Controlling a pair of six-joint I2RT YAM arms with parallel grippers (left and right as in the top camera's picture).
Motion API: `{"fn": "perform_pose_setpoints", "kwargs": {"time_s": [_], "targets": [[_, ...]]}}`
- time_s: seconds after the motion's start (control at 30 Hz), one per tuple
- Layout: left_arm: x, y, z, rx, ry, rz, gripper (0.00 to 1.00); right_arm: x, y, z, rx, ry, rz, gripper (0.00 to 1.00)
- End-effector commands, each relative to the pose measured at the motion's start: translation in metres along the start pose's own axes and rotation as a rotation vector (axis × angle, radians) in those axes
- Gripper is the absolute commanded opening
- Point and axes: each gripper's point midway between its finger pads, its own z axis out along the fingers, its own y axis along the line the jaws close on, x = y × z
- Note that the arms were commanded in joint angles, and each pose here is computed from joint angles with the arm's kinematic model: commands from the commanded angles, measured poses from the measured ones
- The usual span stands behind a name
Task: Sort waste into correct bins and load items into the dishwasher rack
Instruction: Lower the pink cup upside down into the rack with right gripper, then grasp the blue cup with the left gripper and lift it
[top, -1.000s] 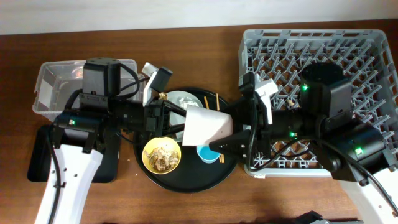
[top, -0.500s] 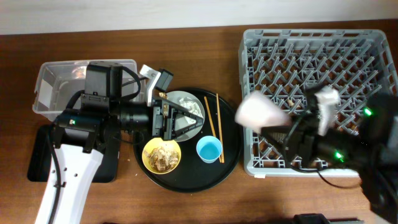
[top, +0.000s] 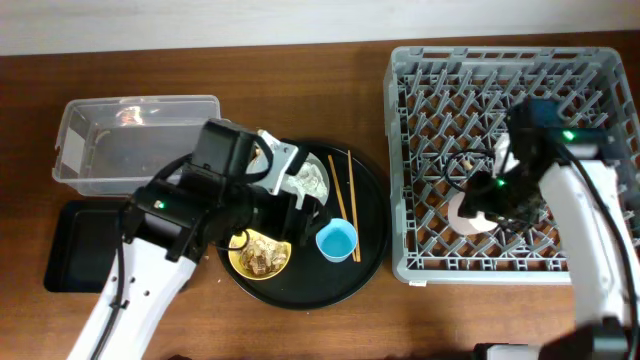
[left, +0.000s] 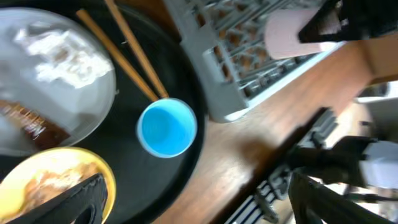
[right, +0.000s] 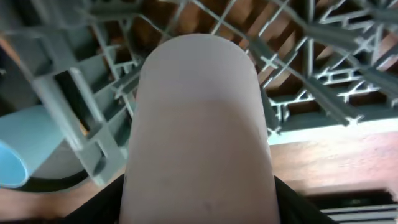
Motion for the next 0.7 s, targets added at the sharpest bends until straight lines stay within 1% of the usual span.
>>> {"fn": "perform_pose_setpoints", "kwargs": {"time_s": [0.0,0.03,0.07,0.1,0.13,0.17,0.2,0.23,0.27,0.3,0.33,0.37,0.4,0.43,0.5,0.57,0.67], "targets": [[0.001,0.018,0.003,-0.189,-0.01,-0.056,0.89,0.005,0.01,0.014,0.02,0.072,-0.028,0.73],[0.002,0.02,0.005,-0.213,-0.009,-0.069,0.89,0.004,0.012,0.014,0.018,0.063,-0.035,0.86],[0.005,0.023,0.009,-0.255,0.0,-0.08,0.89,0.0,0.013,0.009,0.012,0.034,-0.032,0.95],[0.009,0.028,0.016,-0.301,0.019,-0.085,0.89,-0.003,0.015,0.002,0.004,0.006,-0.032,0.98],[0.014,0.033,0.026,-0.341,0.05,-0.072,0.89,-0.006,0.018,-0.013,-0.012,-0.053,-0.024,0.98],[0.024,0.044,0.043,-0.406,0.104,-0.077,0.84,-0.007,0.024,-0.033,-0.051,-0.122,-0.035,0.98],[0.03,0.049,0.054,-0.432,0.137,-0.078,0.82,-0.005,0.03,-0.046,-0.091,-0.166,-0.044,0.98],[0.037,0.056,0.075,-0.453,0.194,-0.085,0.78,0.003,0.044,-0.071,-0.185,-0.253,-0.071,0.99],[0.039,0.061,0.089,-0.46,0.223,-0.088,0.75,0.01,0.05,-0.085,-0.236,-0.299,-0.089,0.99],[0.04,0.066,0.102,-0.468,0.249,-0.092,0.71,0.019,0.057,-0.1,-0.292,-0.349,-0.11,0.99],[0.044,0.072,0.114,-0.475,0.281,-0.098,0.63,0.028,0.06,-0.11,-0.324,-0.378,-0.125,0.99],[0.052,0.074,0.127,-0.462,0.326,-0.111,0.52,0.037,0.06,-0.118,-0.339,-0.402,-0.133,0.99],[0.057,0.075,0.136,-0.451,0.357,-0.12,0.48,0.044,0.059,-0.123,-0.342,-0.421,-0.141,0.99],[0.062,0.077,0.144,-0.447,0.382,-0.126,0.46,0.049,0.058,-0.126,-0.345,-0.436,-0.145,0.99],[0.066,0.082,0.154,-0.453,0.404,-0.131,0.3,0.055,0.057,-0.13,-0.348,-0.45,-0.148,0.99],[0.065,0.077,0.16,-0.417,0.406,-0.135,0.16,0.058,0.056,-0.129,-0.346,-0.439,-0.145,0.99],[0.062,0.067,0.166,-0.349,0.394,-0.144,0.07,0.059,0.055,-0.127,-0.343,-0.428,-0.143,1.0]]}}
